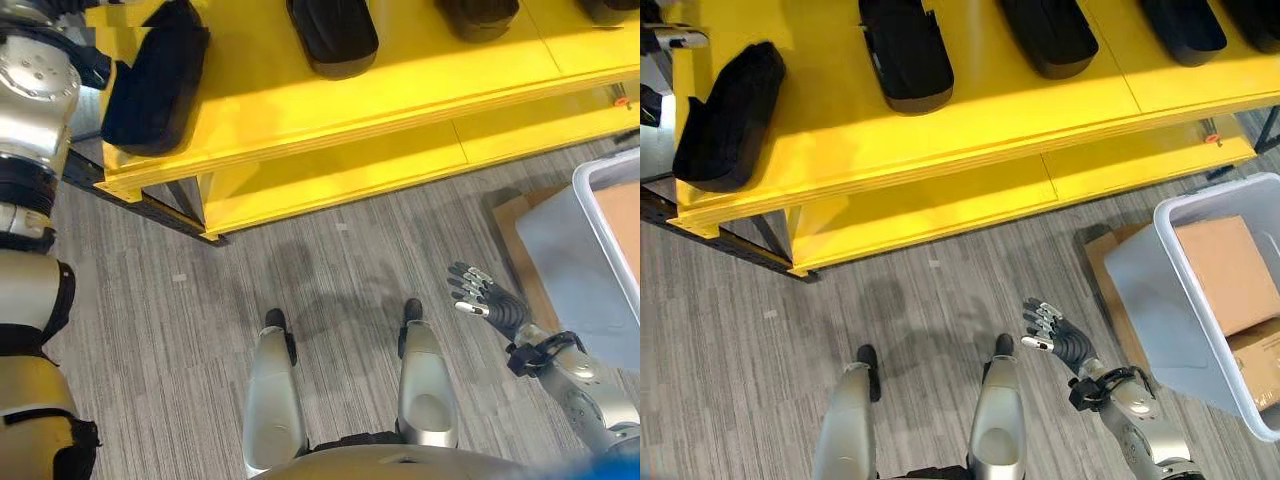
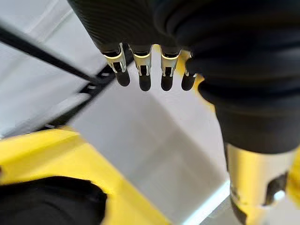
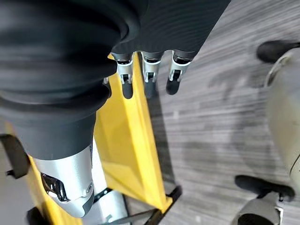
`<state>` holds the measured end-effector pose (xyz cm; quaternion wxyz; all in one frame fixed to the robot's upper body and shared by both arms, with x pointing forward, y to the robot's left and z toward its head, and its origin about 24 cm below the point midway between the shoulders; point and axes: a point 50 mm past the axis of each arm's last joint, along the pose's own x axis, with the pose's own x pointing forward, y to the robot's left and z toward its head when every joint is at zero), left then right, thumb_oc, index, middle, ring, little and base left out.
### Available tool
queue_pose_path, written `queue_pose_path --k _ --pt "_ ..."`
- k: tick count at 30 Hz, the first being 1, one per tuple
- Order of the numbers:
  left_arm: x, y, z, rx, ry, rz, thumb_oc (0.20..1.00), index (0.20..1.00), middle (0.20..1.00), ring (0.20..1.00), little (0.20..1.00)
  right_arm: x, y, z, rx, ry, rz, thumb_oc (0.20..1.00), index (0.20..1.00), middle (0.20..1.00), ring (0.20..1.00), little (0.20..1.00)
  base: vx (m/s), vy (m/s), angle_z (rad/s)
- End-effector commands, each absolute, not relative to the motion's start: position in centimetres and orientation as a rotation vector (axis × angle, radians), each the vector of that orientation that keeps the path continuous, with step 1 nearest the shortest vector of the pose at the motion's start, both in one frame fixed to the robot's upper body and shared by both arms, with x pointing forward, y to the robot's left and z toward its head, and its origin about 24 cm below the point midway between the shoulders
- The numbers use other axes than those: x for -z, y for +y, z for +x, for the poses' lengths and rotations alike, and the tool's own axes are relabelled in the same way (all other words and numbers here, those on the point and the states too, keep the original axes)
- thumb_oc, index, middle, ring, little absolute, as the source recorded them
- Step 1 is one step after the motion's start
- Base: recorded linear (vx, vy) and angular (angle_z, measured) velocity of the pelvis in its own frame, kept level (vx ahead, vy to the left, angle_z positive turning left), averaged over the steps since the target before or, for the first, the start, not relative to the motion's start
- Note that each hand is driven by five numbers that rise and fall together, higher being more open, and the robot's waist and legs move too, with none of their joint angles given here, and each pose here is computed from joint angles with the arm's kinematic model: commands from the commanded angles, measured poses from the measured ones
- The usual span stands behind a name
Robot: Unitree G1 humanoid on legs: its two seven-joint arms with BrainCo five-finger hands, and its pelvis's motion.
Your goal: Move parts from the plastic box to the shelf.
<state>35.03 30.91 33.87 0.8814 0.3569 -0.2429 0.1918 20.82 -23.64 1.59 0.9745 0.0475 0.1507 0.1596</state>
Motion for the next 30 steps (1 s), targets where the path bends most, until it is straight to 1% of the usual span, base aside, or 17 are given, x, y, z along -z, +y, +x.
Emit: queue_pose_path --k 1,4,5,6,7,8,10,11,13,16,19,22,25,30 --pt "-34.3 31.7 33.2 -0.44 -0.626 0.727 1.0 1.0 1.0 1.0 1.0 -2.6 -24.3 20.6 -0.307 0.231 0.102 1.0 1.0 1.0 1.0 1.0 0.03 -0.077 0.4" --pt "-30.0 31.5 32.3 -0.377 -0.603 0.718 1.0 1.0 1.0 1.0 1.0 -2.3 -24.1 20.2 -0.297 0.225 0.106 1.0 1.0 1.0 1.0 1.0 0.05 -0.089 0.2" --pt "-30.0 31.6 32.3 -0.379 -0.602 0.717 1.0 1.0 1.0 1.0 1.0 -2.3 -24.1 20.2 -0.298 0.226 0.104 1.0 1.0 1.0 1.0 1.0 0.08 -0.054 0.09" --pt "-26.8 31.3 31.3 -0.345 -0.571 0.716 1.0 1.0 1.0 1.0 1.0 -1.9 -23.9 20.1 -0.288 0.226 0.106 1.0 1.0 1.0 1.0 1.0 0.07 -0.031 0.16" --pt "-26.7 31.4 31.2 -0.348 -0.568 0.715 1.0 1.0 1.0 1.0 1.0 -1.9 -23.9 20.1 -0.29 0.228 0.104 1.0 1.0 1.0 1.0 1.0 0.1 -0.046 0.25" --pt "-25.1 31.6 30.6 -0.329 -0.546 0.681 1.0 1.0 1.0 1.0 1.0 -1.8 -23.7 20.0 -0.284 0.222 0.112 1.0 1.0 1.0 1.0 1.0 0.11 -0.042 0.27" --pt "-18.6 30.6 28.1 -0.264 -0.452 0.535 1.0 1.0 1.0 1.0 1.0 -1.8 -23.4 20.4 -0.259 0.201 0.107 1.0 1.0 1.0 1.0 1.0 0.18 -0.013 0.27" --pt "-18.6 30.6 28.0 -0.266 -0.451 0.535 1.0 1.0 1.0 1.0 1.0 -1.8 -23.4 20.4 -0.26 0.201 0.106 1.0 1.0 1.0 1.0 1.0 0.13 0.037 0.19" --pt "-15.3 28.9 26.6 -0.212 -0.405 0.429 1.0 1.0 1.0 1.0 1.0 -1.9 -22.7 21.0 -0.269 0.181 0.115 1.0 1.0 1.0 1.0 1.0 0.13 0.105 0.12" --pt "-14.3 28.2 25.6 -0.169 -0.382 0.404 1.0 1.0 1.0 1.0 1.0 -2.0 -22.5 21.0 -0.277 0.176 0.105 1.0 1.0 1.0 1.0 1.0 0.1 0.149 0.34" --pt "-12.7 26.9 23.3 -0.086 -0.339 0.44 1.0 1.0 1.0 1.0 1.0 -1.4 -22.4 19.8 -0.256 0.19 0.13 1.0 1.0 1.0 1.0 1.0 0.12 0.358 0.34" --pt "-12.6 26.7 22.7 -0.076 -0.338 0.485 1.0 1.0 1.0 1.0 1.0 -1.1 -21.9 19.7 -0.263 0.194 0.151 1.0 1.0 1.0 1.0 1.0 -0.02 0.211 0.1" --pt "-12.3 26.3 22.4 -0.055 -0.337 0.447 1.0 1.0 1.0 1.0 1.0 -0.7 -21.3 19.6 -0.278 0.207 0.169 1.0 1.0 1.0 1.0 1.0 0.02 0.123 -0.37" --pt "-11.4 25.6 21.5 -0.043 -0.325 0.384 1.0 1.0 1.0 1.0 1.0 -1.4 -20.6 20.2 -0.304 0.163 0.186 1.0 1.0 1.0 1.0 1.0 0.14 -0.062 0.01"
